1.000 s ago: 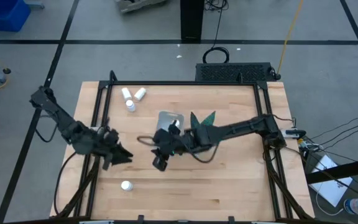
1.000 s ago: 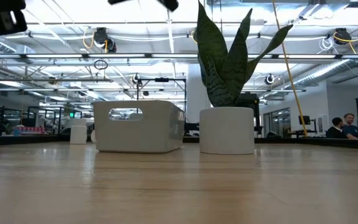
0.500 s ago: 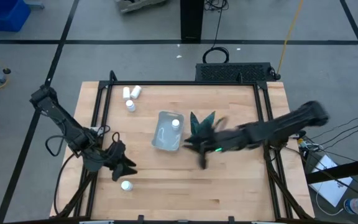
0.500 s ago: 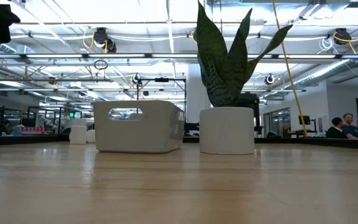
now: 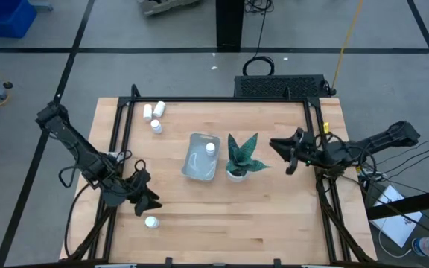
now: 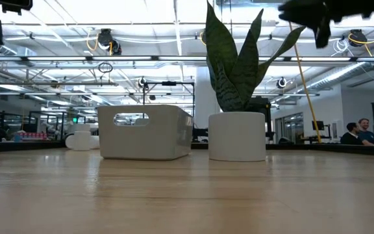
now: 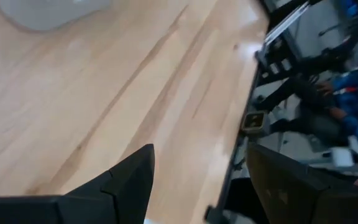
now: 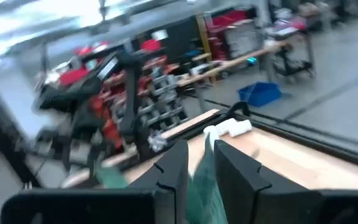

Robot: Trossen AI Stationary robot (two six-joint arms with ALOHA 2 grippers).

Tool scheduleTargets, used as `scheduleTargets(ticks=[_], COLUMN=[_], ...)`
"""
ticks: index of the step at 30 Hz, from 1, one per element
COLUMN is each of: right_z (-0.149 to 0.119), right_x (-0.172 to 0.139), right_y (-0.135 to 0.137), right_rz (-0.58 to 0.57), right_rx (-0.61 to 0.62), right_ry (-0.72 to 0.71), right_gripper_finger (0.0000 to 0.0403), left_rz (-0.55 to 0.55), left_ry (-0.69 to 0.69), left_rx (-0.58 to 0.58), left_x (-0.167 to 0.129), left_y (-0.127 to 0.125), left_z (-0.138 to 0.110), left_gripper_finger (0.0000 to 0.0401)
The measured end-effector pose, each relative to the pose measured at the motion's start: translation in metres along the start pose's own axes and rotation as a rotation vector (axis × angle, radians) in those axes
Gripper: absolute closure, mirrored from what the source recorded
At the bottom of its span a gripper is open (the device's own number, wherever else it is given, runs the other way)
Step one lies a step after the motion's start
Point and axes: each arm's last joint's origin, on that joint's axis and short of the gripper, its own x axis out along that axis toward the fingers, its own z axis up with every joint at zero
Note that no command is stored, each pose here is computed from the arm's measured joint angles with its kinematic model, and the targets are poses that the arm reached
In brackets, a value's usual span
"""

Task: Pick and place pill bottles into a basket
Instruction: Put the white pill bottle into the gray bin

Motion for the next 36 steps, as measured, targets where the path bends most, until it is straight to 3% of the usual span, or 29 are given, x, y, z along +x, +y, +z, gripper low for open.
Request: scheduleTargets(ticks=[3,9,12,16,19,24,36], right_z=[-0.023,-0.064,-0.059,-0.063,-0.062,-0.063,-0.065], right_x=[-0.009,-0.022,-0.024,-0.023,-0.023,-0.023,-0.023], right_y=[-0.013,-0.039,-0.039,-0.039,-0.039,-0.039,-0.040], right_rz=[0.070,0.047,0.069,0.059,0.061,0.055,0.052], right_rx=[-0.090,-0.073,-0.028,-0.086,-0.116,-0.155,-0.162], right_ry=[0.003,-0.040,-0.103,-0.071,-0.085,-0.076,-0.061], right_gripper_finger=[0.0332,0.0332,0.0332,0.0332,0.0332,0.0332,0.0332], left_rz=[0.050,0.094,0.166,0.292,0.321,0.382,0.509], left_ry=[0.045,0.120,0.137,0.164,0.197,0.296,0.291], left_rx=[0.011,0.038,0.067,0.102,0.115,0.062,-0.059], left_x=[0.002,0.004,0.002,0.003,0.012,0.029,0.055], left_y=[0.005,-0.014,-0.030,-0.044,-0.051,-0.051,-0.045], left_z=[-0.003,-0.001,0.002,0.004,-0.001,-0.018,-0.043], left_gripper_finger=[0.0144,0.0144,0.0144,0.0144,0.0144,0.0144,0.0143])
